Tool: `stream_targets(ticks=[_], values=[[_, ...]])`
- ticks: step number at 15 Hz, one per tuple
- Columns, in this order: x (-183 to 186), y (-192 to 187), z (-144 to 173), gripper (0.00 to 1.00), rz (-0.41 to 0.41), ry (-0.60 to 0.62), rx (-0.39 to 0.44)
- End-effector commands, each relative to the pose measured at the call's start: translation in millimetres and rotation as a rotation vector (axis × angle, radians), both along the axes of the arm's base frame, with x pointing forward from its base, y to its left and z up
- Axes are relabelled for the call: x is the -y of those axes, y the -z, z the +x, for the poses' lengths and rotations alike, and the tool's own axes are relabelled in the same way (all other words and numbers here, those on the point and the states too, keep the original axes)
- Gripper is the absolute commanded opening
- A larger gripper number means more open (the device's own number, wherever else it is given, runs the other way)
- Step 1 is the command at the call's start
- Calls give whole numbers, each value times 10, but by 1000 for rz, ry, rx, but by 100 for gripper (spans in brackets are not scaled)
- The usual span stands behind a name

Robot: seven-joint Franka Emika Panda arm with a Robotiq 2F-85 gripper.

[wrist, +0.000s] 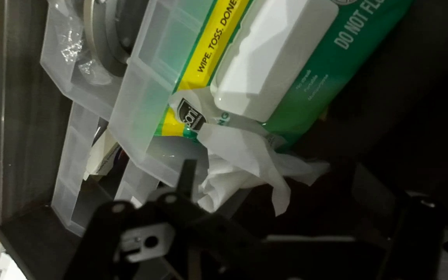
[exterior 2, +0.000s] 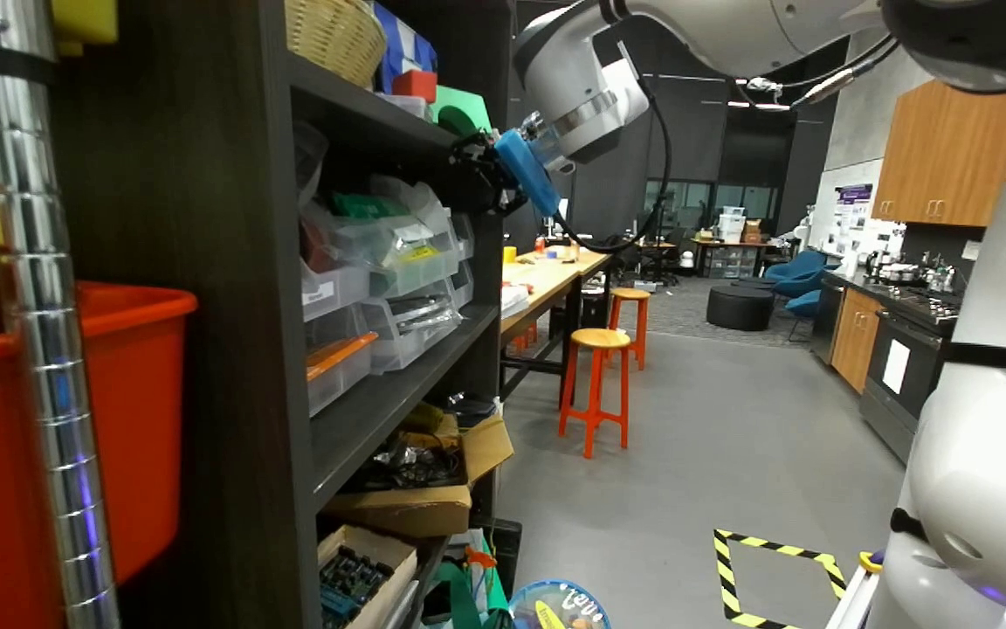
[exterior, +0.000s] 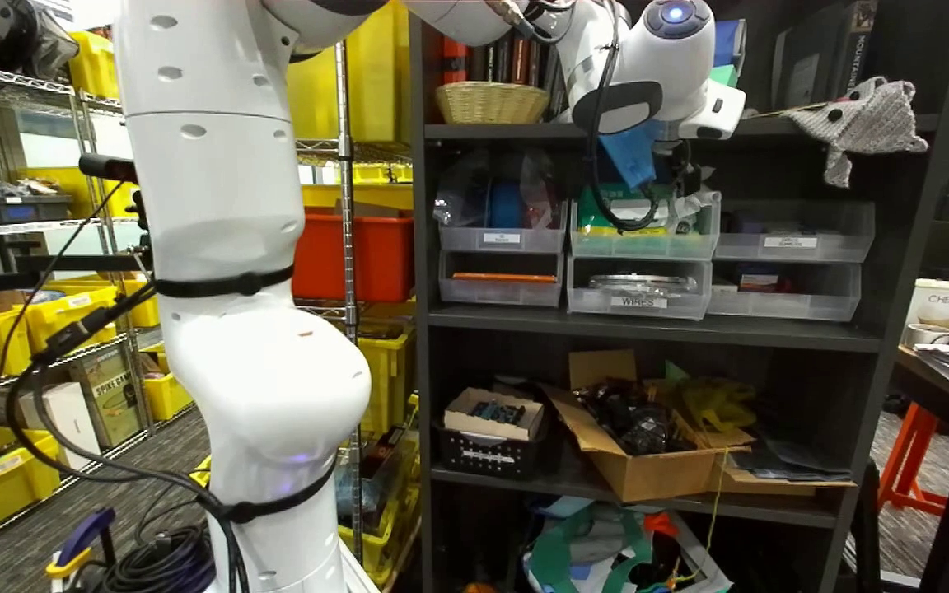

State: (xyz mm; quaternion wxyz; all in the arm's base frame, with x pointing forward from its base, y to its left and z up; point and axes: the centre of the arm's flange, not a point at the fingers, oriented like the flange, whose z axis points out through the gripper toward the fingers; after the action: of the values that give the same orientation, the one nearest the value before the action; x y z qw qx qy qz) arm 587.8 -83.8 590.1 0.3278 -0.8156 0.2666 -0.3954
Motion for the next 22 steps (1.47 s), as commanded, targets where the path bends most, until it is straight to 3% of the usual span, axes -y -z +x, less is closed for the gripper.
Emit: stream_targets(ticks=[1,13,22], values=[[84,-74,218,100,77,17,-5],[233,-128,458,100,282,-91,-166],[225,-87,570,100,355,-178,-287]])
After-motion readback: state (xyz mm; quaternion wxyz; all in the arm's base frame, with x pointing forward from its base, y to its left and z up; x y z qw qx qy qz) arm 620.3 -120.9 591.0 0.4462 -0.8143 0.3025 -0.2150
